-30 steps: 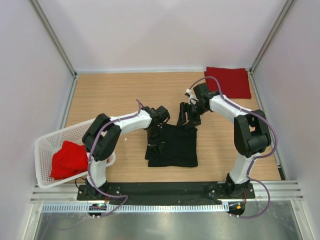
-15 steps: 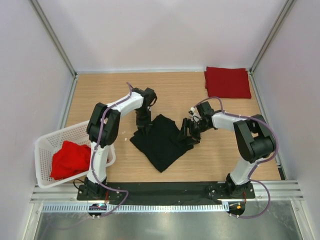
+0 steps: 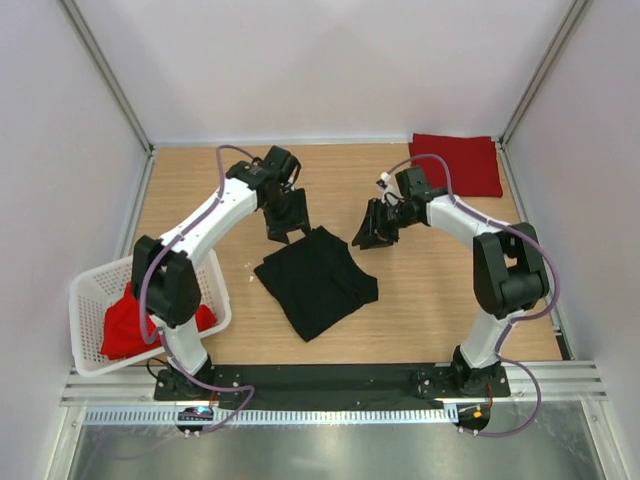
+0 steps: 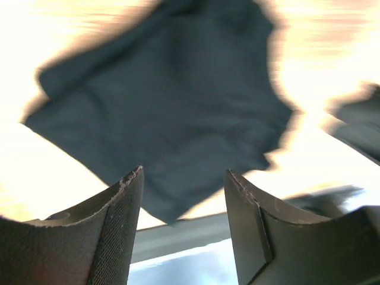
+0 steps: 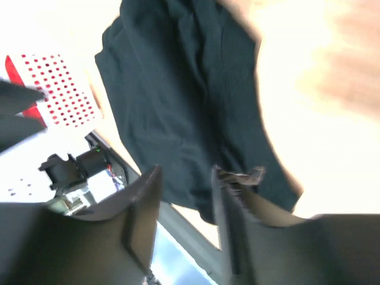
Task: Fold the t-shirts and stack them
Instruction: Fold the tshirt
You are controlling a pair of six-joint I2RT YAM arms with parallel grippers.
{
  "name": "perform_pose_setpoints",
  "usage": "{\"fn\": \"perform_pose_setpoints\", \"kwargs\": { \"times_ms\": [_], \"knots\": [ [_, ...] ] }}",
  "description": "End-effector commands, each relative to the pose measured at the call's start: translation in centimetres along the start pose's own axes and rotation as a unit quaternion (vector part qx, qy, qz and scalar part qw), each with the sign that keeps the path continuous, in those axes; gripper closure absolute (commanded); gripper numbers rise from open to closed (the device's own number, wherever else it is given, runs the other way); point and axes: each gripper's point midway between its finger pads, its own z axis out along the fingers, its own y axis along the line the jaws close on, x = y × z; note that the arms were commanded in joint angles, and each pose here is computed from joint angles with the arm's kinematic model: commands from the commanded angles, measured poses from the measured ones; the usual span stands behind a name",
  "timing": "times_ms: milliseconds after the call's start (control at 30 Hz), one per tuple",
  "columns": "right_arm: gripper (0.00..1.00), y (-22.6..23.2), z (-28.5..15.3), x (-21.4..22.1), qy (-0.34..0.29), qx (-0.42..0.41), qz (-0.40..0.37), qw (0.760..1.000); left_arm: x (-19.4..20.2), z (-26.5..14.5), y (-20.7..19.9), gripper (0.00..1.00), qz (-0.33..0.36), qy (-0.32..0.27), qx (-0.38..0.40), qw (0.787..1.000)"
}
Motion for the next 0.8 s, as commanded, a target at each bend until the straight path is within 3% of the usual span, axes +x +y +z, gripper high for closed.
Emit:
{"fn": "perform_pose_setpoints", "kwargs": {
  "times_ms": [0, 67, 167, 500, 767],
  "knots": [
    [0.63, -1.0, 0.9, -0.2, 0.025, 0.014, -0.027, 0.999, 0.3, -1.8, -4.2, 0.42, -0.073, -0.004, 0.082, 0.994],
    [0.79, -1.1, 2.0, -0.2, 0.037, -0.005, -0.02, 0.999, 0.5, -1.4, -5.4, 0.43, -0.088, -0.002, 0.095, 0.992],
    [0.86, -1.2, 3.2, -0.3, 0.044, -0.028, -0.006, 0.999, 1.4, 0.0, -7.1, 0.45, -0.112, 0.014, 0.096, 0.989],
    [0.92, -2.7, 6.0, 0.2, 0.064, -0.026, 0.013, 0.998, 2.9, 2.9, -8.0, 0.52, -0.14, 0.03, 0.041, 0.989],
    [0.95, -5.8, 7.7, 0.3, 0.058, 0.027, 0.038, 0.997, 3.8, 4.6, -8.5, 0.53, -0.149, 0.036, 0.025, 0.988]
  ]
}}
